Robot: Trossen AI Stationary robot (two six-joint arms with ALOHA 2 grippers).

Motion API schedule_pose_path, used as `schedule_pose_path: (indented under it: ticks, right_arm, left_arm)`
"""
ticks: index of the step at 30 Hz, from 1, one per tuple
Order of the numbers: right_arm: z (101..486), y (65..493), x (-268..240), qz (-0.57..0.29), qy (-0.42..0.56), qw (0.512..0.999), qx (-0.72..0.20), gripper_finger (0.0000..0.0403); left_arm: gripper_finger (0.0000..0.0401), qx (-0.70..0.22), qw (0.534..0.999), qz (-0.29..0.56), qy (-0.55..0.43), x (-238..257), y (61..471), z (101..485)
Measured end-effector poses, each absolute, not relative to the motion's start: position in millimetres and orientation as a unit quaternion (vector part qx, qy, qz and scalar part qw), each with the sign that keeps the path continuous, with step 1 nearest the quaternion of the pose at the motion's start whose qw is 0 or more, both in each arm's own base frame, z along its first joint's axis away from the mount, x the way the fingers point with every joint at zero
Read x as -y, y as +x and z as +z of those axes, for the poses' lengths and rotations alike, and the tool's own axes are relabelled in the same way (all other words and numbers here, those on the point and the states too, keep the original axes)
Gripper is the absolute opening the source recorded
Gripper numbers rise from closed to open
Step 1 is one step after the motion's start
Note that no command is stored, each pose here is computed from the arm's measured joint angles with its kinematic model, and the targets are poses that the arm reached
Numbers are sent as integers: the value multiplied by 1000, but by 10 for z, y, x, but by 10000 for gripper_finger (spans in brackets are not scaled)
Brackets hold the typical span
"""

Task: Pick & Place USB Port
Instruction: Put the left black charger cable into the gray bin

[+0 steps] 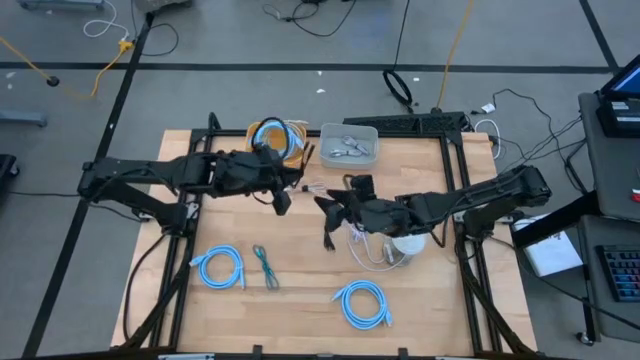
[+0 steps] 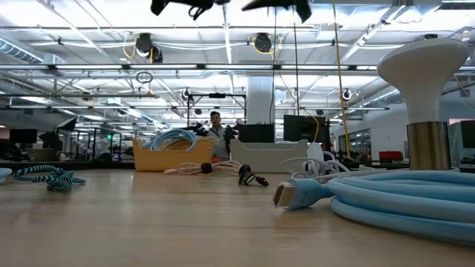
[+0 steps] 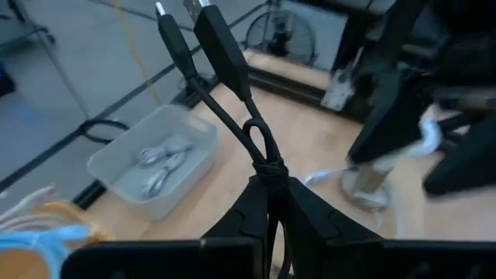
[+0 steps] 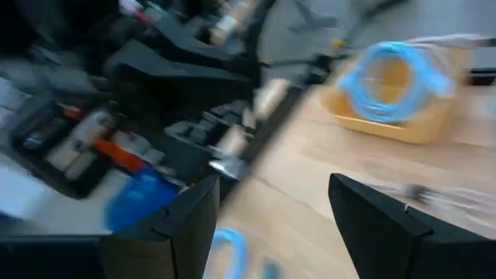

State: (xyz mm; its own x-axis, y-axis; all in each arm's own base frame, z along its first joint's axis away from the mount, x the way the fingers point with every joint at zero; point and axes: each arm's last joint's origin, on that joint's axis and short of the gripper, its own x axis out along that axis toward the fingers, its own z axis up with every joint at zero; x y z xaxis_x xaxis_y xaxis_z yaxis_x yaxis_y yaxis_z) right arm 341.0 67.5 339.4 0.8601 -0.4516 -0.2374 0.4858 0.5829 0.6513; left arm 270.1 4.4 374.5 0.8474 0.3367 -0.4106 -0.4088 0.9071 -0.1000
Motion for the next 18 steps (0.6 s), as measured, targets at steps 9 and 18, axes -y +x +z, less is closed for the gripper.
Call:
schedule_pose_path:
  ticks: [9, 18]
  right_arm:
    - [3277, 3415, -614, -213, 369, 900, 97, 238]
    - [3312, 3453, -445, -192, 377, 900, 108, 238]
  left_arm:
    - [21, -192, 963, 150, -113, 177, 2707, 3759]
    - [20, -189, 967, 123, -117, 471, 2716, 3742]
